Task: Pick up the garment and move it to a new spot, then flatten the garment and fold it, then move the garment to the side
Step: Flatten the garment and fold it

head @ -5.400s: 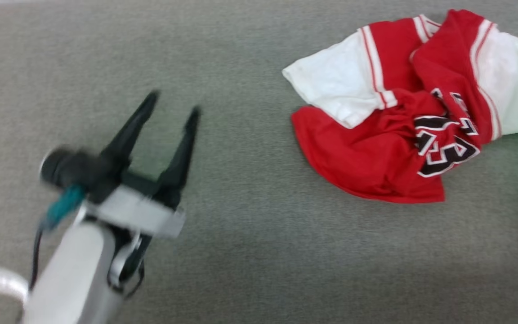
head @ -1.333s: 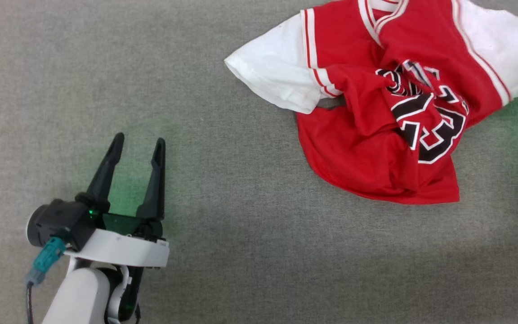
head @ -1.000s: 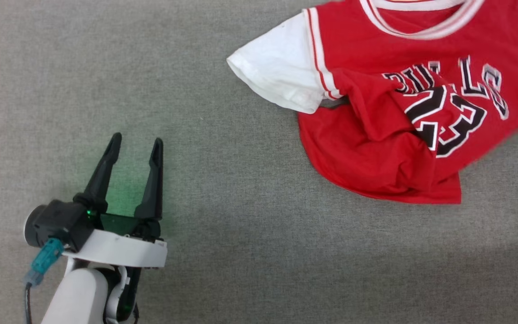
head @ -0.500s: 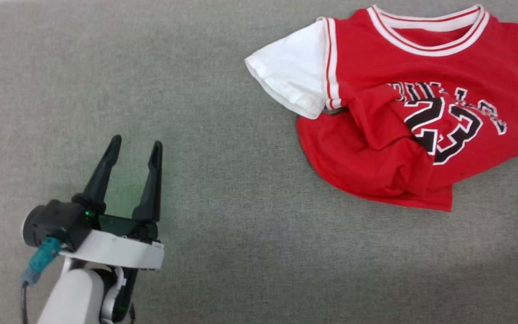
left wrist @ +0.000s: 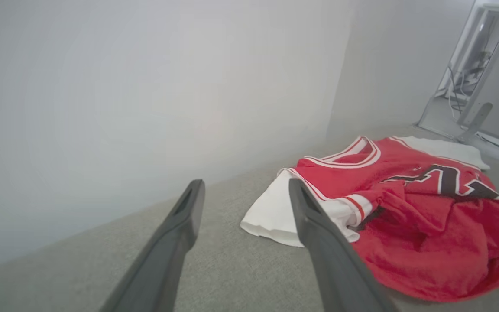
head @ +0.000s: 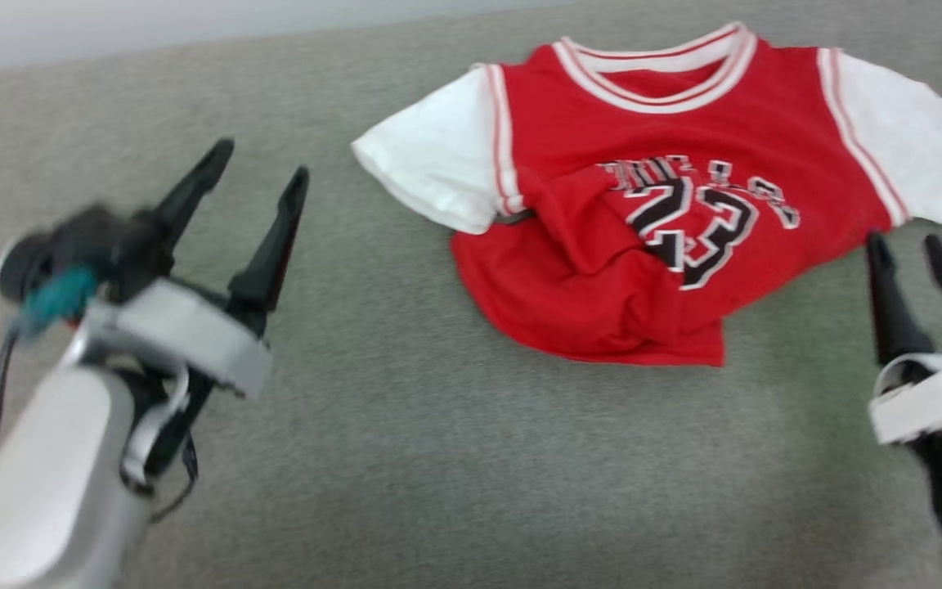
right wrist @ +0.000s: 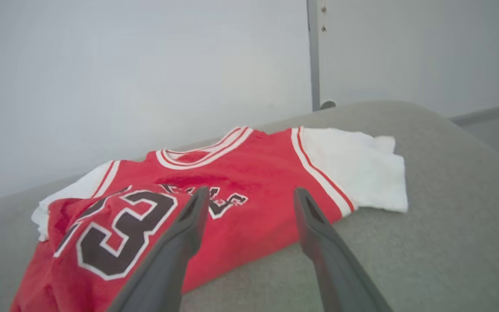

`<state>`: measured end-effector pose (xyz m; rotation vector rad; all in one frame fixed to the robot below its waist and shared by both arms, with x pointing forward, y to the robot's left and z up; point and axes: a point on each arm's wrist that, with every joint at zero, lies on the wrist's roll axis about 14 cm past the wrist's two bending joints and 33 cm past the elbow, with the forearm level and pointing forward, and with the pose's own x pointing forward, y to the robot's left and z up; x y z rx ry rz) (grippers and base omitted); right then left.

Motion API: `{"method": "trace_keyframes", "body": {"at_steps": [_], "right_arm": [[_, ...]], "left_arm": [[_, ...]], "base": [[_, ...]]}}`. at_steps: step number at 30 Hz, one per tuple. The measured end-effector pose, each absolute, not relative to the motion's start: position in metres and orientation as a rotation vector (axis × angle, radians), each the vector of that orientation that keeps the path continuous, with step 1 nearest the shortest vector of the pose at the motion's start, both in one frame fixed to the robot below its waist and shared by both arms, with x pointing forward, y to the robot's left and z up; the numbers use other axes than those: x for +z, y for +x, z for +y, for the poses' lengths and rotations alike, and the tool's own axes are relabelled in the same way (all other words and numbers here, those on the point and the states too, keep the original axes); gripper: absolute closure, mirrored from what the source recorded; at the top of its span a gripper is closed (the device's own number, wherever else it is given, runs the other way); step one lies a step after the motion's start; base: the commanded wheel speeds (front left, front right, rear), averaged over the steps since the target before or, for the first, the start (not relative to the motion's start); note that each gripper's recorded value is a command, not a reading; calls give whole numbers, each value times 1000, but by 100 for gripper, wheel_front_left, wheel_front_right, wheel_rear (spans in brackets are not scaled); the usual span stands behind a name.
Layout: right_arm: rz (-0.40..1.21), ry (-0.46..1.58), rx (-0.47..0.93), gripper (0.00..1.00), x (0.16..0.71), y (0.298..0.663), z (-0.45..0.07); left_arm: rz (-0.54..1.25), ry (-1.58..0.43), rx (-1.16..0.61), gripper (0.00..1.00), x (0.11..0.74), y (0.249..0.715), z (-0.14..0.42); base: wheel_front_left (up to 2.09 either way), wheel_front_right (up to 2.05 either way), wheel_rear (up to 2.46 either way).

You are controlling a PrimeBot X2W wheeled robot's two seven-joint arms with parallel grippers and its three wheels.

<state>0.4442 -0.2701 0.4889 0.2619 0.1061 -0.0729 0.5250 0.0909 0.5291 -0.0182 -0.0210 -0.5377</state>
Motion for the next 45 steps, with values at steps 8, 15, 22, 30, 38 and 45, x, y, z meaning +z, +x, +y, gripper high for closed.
{"method": "trace_keyframes", "body": {"at_steps": [8, 15, 22, 30, 38, 45], "right_arm": [[42, 344, -85, 0, 499, 410, -250], [32, 326, -163, 0, 499, 389, -265], [57, 312, -253, 0, 489, 367, -283], [85, 271, -295, 0, 483, 359, -290], [109, 237, -255, 0, 481, 370, -280], [152, 155, -141, 0, 488, 399, -267]], "left_arm": [[306, 22, -768, 0, 506, 559, 26], [598, 121, -811, 0, 467, 589, 12], [733, 184, -844, 0, 435, 608, -11], [796, 235, -852, 0, 396, 621, -19], [848, 211, -862, 9, 386, 621, -20], [838, 189, -914, 100, 387, 616, -28]], "base": [[0, 0, 0], [0, 0, 0], [0, 0, 0], [0, 0, 0], [0, 0, 0], [0, 0, 0]]}}
